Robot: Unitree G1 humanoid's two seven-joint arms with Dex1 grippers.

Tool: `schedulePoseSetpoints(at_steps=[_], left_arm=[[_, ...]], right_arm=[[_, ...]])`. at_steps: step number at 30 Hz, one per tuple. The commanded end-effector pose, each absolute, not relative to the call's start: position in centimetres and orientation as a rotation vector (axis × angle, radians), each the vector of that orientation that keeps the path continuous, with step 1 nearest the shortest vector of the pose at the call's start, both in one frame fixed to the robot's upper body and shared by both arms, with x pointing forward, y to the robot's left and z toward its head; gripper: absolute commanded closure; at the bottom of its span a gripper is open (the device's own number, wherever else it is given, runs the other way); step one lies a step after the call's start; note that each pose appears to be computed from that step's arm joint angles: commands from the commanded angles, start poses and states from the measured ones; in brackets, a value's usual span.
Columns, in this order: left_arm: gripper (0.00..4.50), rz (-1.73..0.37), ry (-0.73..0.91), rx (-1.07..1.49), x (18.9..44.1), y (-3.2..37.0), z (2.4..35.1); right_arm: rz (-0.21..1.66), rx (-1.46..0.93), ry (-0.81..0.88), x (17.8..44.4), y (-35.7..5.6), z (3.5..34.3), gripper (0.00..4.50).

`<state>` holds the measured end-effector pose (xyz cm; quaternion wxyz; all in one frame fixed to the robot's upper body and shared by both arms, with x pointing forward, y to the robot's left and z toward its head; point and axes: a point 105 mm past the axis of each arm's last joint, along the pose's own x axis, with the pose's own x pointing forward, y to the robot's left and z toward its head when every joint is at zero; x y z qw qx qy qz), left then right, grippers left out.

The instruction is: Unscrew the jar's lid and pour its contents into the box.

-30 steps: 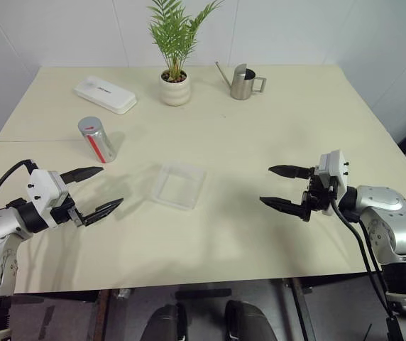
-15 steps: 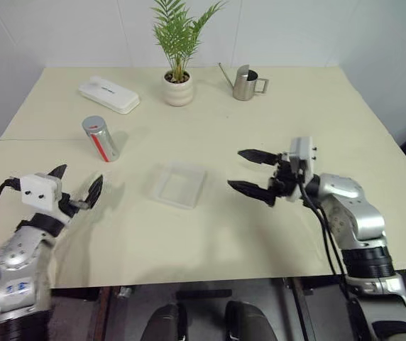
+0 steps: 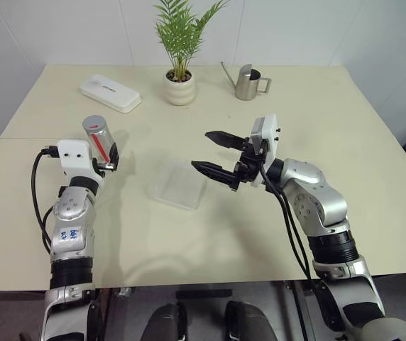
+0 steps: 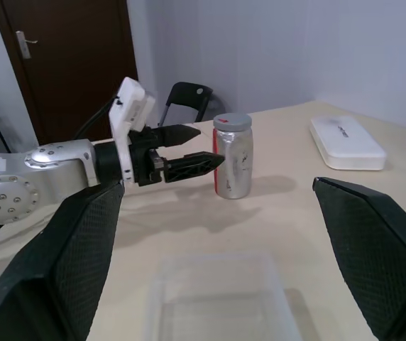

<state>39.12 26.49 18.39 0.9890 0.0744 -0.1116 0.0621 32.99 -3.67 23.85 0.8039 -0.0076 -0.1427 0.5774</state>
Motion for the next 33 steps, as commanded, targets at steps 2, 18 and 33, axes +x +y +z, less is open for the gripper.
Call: schedulePoseSetpoints(at_steps=[2, 18, 33], left_arm=[[0.02, 0.144, -0.264, 0.182, 40.4, 26.8, 20.0], [1.56, 0.097, -0.209, 0.180, 44.1, 27.3, 18.8], [2.53, -0.557, -0.403, 0.334, 36.0, 19.9, 23.8]], right_arm=[[1.233, -0.015, -0.374, 32.1, -3.6, 25.3, 0.00], [1.192, -0.005, -0.403, 31.9, -4.3, 25.6, 0.00], [1.144, -0.050, -0.393, 31.7, -4.6, 26.9, 0.00]])
